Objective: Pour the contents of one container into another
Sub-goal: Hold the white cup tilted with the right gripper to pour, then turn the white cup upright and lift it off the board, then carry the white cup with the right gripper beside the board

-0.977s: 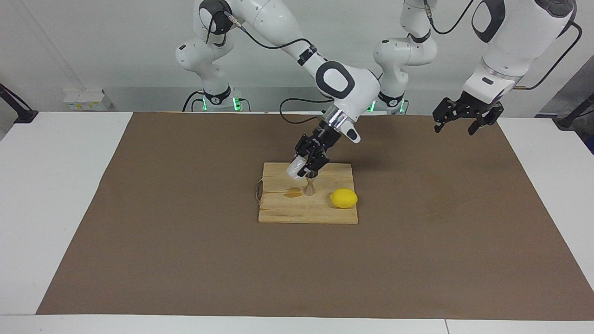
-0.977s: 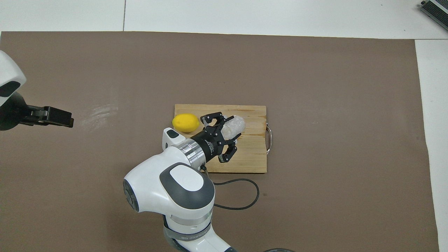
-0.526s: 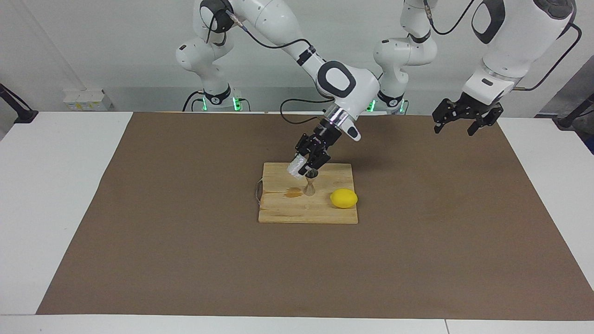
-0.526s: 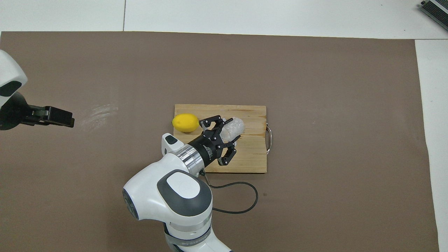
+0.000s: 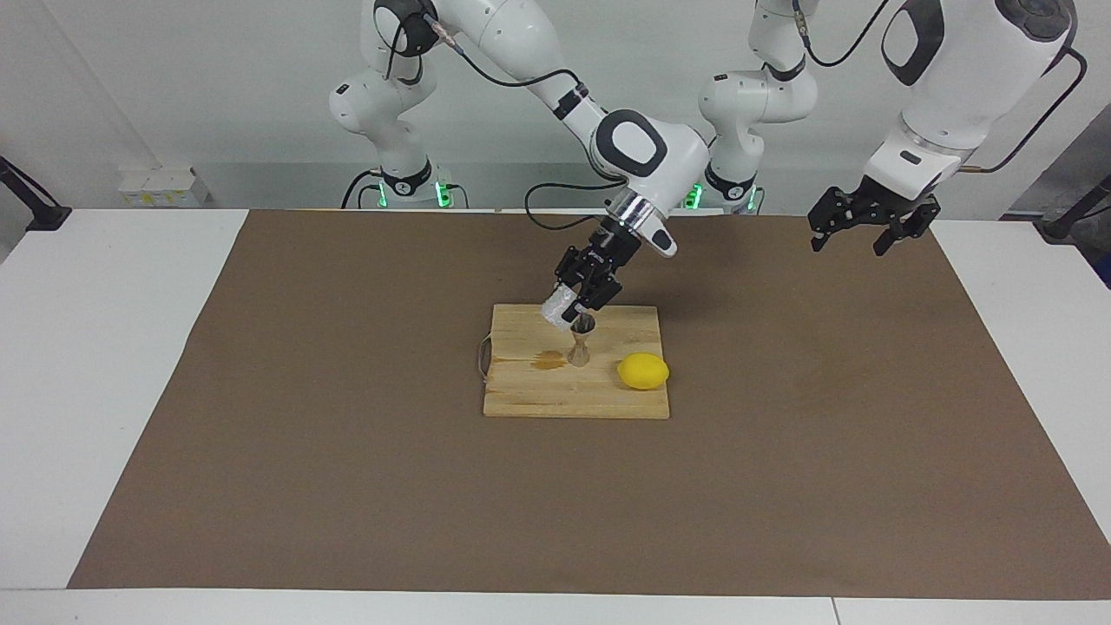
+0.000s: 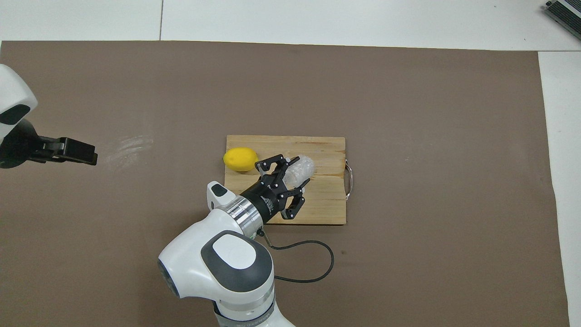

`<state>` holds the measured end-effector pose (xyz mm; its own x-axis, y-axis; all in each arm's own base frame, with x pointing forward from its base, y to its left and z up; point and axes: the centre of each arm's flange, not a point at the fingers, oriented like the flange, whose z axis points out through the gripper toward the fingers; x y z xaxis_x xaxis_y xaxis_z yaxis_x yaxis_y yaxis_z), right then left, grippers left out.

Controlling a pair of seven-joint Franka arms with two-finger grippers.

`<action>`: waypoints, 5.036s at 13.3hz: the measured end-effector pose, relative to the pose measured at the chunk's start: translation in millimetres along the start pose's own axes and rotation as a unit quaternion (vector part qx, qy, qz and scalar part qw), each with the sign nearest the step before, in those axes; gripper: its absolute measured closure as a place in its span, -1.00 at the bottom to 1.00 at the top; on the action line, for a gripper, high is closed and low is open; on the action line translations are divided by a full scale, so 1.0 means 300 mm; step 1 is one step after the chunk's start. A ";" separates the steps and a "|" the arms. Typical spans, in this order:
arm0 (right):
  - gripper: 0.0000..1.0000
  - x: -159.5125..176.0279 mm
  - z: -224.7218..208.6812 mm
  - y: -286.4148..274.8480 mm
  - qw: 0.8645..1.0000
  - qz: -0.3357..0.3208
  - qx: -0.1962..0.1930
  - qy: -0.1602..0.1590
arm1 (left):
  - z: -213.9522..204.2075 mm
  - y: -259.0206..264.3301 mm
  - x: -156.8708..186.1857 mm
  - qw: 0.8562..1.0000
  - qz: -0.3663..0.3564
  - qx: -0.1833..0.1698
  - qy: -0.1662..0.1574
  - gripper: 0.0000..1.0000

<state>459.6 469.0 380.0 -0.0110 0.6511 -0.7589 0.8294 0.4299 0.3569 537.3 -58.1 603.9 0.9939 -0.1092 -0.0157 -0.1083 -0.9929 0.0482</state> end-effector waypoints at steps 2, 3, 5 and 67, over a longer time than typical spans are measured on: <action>-0.09 -0.002 -0.001 -0.001 1.000 0.000 0.000 0.000 | 0.000 0.000 0.000 1.000 0.000 0.000 0.000 -1.00; -0.09 -0.003 -0.001 -0.001 1.000 0.000 0.000 0.000 | 0.000 0.000 0.000 1.000 0.000 0.000 0.000 -1.00; -0.09 -0.003 0.000 -0.002 1.000 0.000 0.000 0.000 | 0.000 0.000 0.000 1.000 0.000 0.000 0.000 -1.00; -0.09 -0.921 1.027 -0.112 0.856 0.157 0.293 0.396 | -0.002 0.023 0.006 1.000 0.004 0.012 0.003 -1.00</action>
<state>606.9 81.9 409.8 0.0813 0.9966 0.0148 0.9961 -0.0808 -0.0347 538.4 -65.1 604.7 0.9930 -0.1175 -0.0088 -0.1173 -0.9928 0.0244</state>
